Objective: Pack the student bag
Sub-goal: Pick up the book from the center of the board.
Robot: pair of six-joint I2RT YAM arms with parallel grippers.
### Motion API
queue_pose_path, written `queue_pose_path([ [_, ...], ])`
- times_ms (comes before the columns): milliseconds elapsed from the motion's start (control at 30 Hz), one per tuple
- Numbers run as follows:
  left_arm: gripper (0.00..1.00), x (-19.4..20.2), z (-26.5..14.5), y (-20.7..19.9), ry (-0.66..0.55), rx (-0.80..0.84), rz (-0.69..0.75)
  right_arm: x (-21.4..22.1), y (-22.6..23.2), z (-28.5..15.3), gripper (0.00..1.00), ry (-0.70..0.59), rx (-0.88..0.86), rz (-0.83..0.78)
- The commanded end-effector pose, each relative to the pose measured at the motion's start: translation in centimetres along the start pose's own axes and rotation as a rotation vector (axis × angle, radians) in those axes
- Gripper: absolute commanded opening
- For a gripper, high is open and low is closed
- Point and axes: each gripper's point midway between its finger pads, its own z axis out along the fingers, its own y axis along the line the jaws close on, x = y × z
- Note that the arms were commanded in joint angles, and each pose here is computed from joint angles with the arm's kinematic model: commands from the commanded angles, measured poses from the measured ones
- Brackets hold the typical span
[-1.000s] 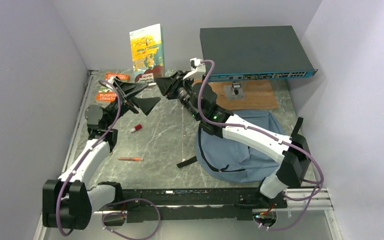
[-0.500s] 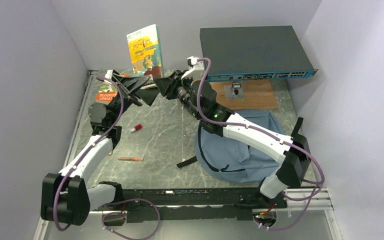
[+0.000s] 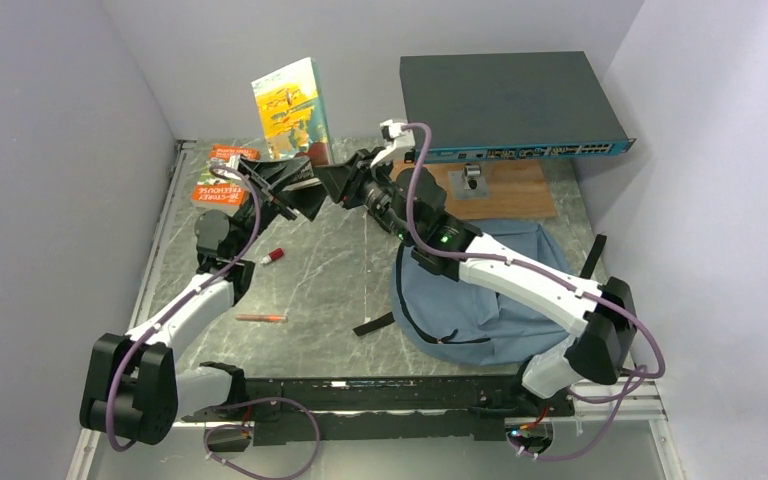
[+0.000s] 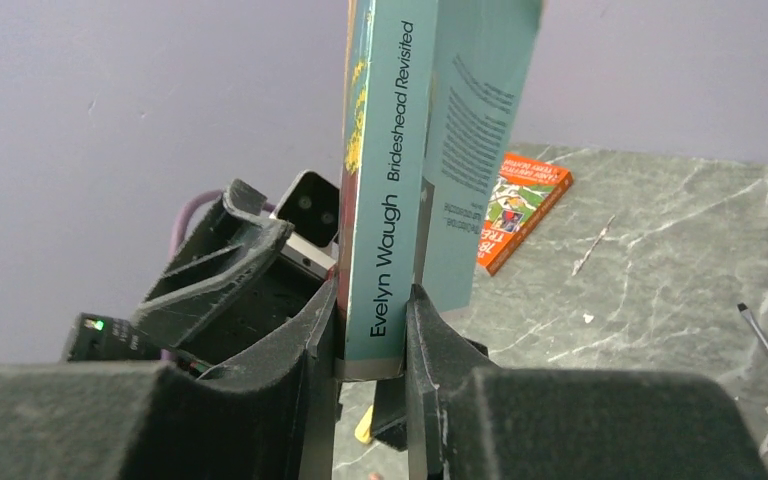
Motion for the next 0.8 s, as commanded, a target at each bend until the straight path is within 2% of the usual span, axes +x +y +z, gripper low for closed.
queue_pose_path([
  [0,1.00,-0.3,-0.7,-2.9,-0.069,0.139,0.061,-9.6,3.2,-3.1,0.00,-0.231,-0.071,0.142],
  [233,1.00,-0.8,-0.9,-3.4,-0.102,0.180,0.056,-9.7,3.1,-4.0,0.00,-0.167,-0.162,0.339],
  [600,1.00,0.5,-0.3,-5.7,-0.055,0.274,0.103,-6.7,1.0,-2.4,0.00,-0.007,-0.102,0.488],
  [700,1.00,0.9,-0.4,-4.8,-0.034,0.227,0.107,-7.2,0.3,-2.5,0.00,-0.029,-0.092,0.482],
  [767,1.00,1.1,-0.5,-2.9,-0.019,0.134,0.112,-7.8,0.3,-2.4,0.00,0.013,-0.111,0.486],
])
